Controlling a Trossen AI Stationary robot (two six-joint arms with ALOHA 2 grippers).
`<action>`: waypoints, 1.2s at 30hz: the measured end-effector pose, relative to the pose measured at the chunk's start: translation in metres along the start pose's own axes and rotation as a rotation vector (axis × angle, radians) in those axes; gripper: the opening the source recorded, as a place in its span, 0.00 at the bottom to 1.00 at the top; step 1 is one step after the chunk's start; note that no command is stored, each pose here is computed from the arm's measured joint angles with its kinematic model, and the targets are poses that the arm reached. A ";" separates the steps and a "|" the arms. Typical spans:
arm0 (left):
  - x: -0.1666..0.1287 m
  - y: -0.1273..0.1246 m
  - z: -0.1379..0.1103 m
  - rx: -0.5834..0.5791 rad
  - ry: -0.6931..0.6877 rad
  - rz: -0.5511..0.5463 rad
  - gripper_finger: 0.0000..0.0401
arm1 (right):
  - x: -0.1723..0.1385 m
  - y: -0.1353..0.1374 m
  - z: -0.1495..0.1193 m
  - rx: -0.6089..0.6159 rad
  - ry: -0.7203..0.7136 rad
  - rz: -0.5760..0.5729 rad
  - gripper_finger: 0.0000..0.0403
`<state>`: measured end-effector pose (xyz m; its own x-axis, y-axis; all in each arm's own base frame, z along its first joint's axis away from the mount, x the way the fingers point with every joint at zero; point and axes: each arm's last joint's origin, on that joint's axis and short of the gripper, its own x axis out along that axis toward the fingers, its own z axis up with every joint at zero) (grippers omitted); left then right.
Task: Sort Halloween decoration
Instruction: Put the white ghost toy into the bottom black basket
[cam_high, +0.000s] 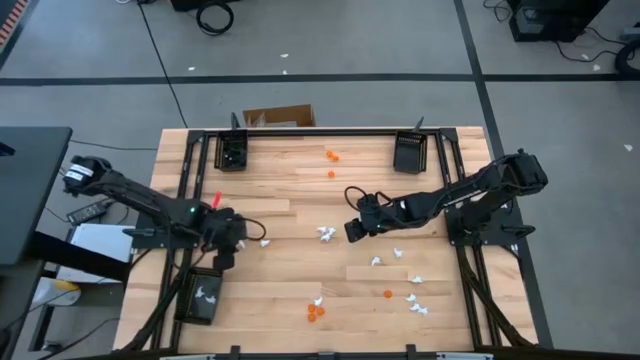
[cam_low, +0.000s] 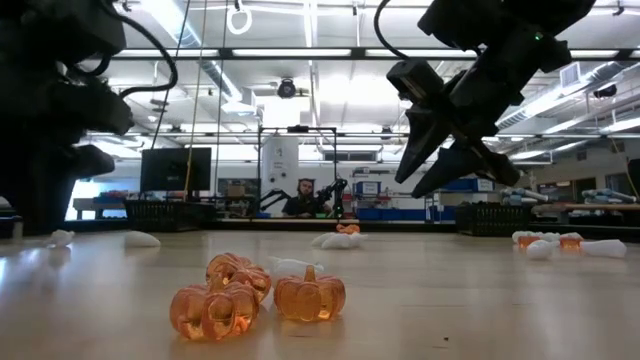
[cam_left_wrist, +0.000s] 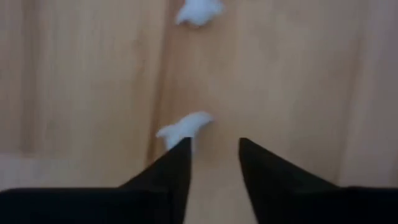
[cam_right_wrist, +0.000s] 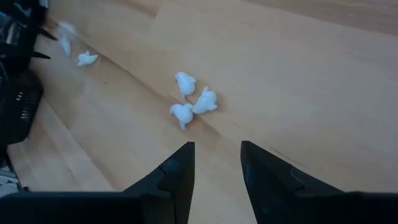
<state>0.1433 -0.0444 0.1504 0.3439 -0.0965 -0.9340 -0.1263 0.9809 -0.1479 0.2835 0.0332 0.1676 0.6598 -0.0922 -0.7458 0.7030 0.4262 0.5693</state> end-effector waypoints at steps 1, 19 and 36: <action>0.001 0.000 0.000 -0.006 -0.004 0.030 0.42 | 0.000 0.000 0.000 0.004 -0.003 0.003 0.34; 0.026 -0.001 0.007 0.013 0.041 0.135 0.47 | 0.000 0.001 0.001 0.009 -0.020 0.006 0.34; 0.011 -0.008 0.015 -0.020 0.129 0.115 0.17 | 0.000 0.001 0.001 0.008 -0.011 0.009 0.34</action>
<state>0.1621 -0.0503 0.1461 0.2038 -0.0055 -0.9790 -0.1773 0.9832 -0.0425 0.2844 0.0329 0.1684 0.6688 -0.0982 -0.7369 0.6993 0.4195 0.5787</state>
